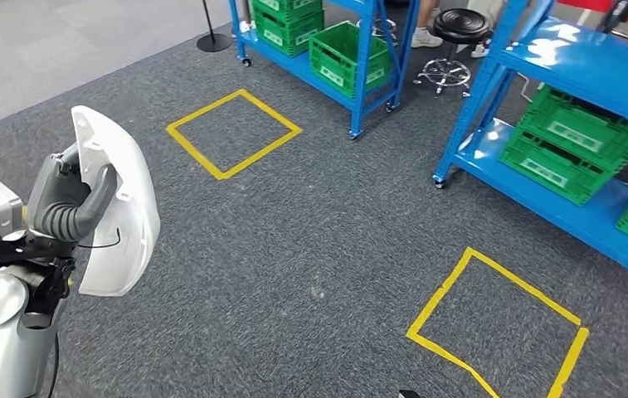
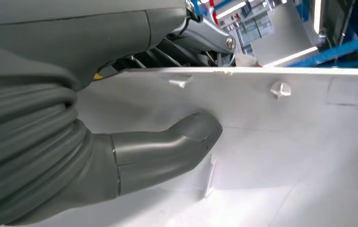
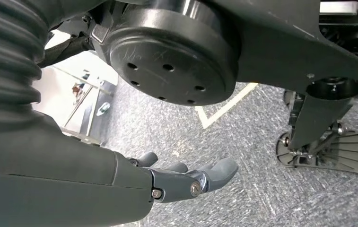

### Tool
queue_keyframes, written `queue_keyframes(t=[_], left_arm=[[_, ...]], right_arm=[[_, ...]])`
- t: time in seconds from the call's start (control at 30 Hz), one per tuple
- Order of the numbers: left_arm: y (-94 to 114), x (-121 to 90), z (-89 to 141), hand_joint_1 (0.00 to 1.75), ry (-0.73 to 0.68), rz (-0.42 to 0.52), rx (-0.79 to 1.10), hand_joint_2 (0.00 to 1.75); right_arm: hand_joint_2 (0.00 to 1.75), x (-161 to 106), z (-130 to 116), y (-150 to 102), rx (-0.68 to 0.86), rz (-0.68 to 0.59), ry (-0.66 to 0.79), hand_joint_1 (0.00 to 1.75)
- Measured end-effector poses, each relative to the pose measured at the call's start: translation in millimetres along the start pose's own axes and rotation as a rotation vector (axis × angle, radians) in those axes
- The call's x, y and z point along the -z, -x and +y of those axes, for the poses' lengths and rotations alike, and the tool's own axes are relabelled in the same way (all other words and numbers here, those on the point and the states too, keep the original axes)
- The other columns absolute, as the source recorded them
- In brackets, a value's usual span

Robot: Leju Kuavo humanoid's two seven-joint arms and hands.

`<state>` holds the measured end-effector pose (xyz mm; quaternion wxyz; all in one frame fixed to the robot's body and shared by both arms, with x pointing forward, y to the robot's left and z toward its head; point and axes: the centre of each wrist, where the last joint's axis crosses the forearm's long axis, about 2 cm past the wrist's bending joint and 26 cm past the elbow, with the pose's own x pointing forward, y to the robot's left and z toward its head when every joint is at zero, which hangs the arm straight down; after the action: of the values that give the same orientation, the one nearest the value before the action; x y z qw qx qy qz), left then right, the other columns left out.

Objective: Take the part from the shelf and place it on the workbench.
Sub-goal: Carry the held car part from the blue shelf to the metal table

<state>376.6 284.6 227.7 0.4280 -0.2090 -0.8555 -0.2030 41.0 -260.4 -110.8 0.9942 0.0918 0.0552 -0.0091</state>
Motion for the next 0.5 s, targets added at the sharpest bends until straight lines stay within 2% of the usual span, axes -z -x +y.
queue_keyframes(t=[0.5], left_arm=[[4.1, 4.0, -9.2, 1.75, 0.002, 0.003, -0.024, 1.75]], right_arm=[[1.75, 0.3, 1.2, 0.9, -0.002, -0.001, -0.001, 0.0]])
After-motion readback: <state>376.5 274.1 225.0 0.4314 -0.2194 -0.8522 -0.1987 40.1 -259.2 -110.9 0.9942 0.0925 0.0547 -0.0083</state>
